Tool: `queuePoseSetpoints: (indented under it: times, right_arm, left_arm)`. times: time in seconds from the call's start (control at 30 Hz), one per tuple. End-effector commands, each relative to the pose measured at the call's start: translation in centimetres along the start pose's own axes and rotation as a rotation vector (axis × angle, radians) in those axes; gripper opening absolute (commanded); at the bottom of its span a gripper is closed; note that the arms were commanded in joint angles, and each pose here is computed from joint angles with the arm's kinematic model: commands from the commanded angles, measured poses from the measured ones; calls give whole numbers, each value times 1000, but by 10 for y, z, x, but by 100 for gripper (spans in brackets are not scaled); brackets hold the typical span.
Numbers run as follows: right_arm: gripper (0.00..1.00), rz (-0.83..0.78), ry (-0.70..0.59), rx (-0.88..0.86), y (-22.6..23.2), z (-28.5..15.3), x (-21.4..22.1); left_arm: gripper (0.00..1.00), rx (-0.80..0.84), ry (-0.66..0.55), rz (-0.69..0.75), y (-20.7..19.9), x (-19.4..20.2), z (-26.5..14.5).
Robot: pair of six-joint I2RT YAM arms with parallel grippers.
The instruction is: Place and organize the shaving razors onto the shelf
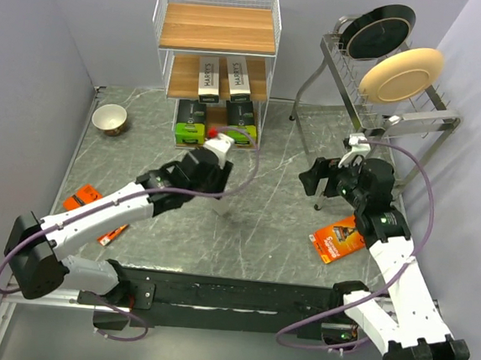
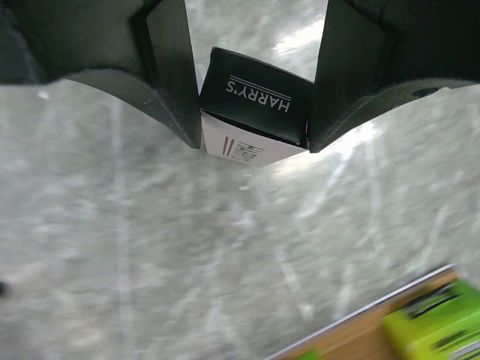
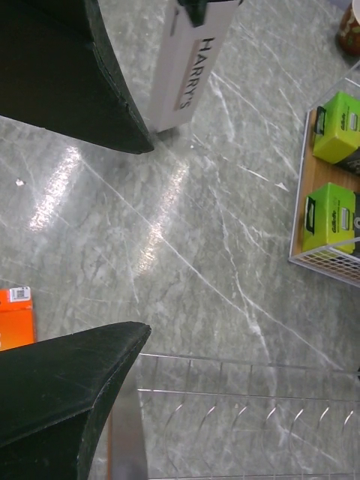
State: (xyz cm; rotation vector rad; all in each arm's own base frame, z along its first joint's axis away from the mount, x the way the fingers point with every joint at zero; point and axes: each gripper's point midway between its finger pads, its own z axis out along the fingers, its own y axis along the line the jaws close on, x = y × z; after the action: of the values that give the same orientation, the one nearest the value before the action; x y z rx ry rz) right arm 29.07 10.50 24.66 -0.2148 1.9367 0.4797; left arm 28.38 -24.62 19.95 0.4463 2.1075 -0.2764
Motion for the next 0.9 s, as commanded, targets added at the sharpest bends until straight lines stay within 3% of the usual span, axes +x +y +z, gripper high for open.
queuePoseSetpoints:
  times: [0.0,0.27,0.43,0.57,0.63,0.7,0.73,0.87]
  right_arm:
    - [100,-40,-58,-4,0,6,-31]
    - [100,-30,-64,1,-3,26,-60]
    - [100,-49,-61,6,-5,38,-76]
    - [100,-14,-26,-9,-5,52,-75]
    - [100,12,-16,-34,-1,57,-76]
    - [100,17,-25,-43,1,59,-79]
    - [100,13,-26,-40,0,61,-79]
    - [100,3,-18,-23,-5,64,-76]
  left_arm:
    - [43,-15,-34,-10,27,-27,-10]
    - [40,-22,55,-82,46,3,-9]
    - [45,41,226,-118,39,68,-16]
    - [41,95,310,-162,23,94,-24]
    - [45,110,335,-193,13,91,-28]
    - [52,83,417,-254,10,104,-37]
    - [63,73,436,-271,10,106,-40]
    - [74,114,596,-304,1,138,-61]
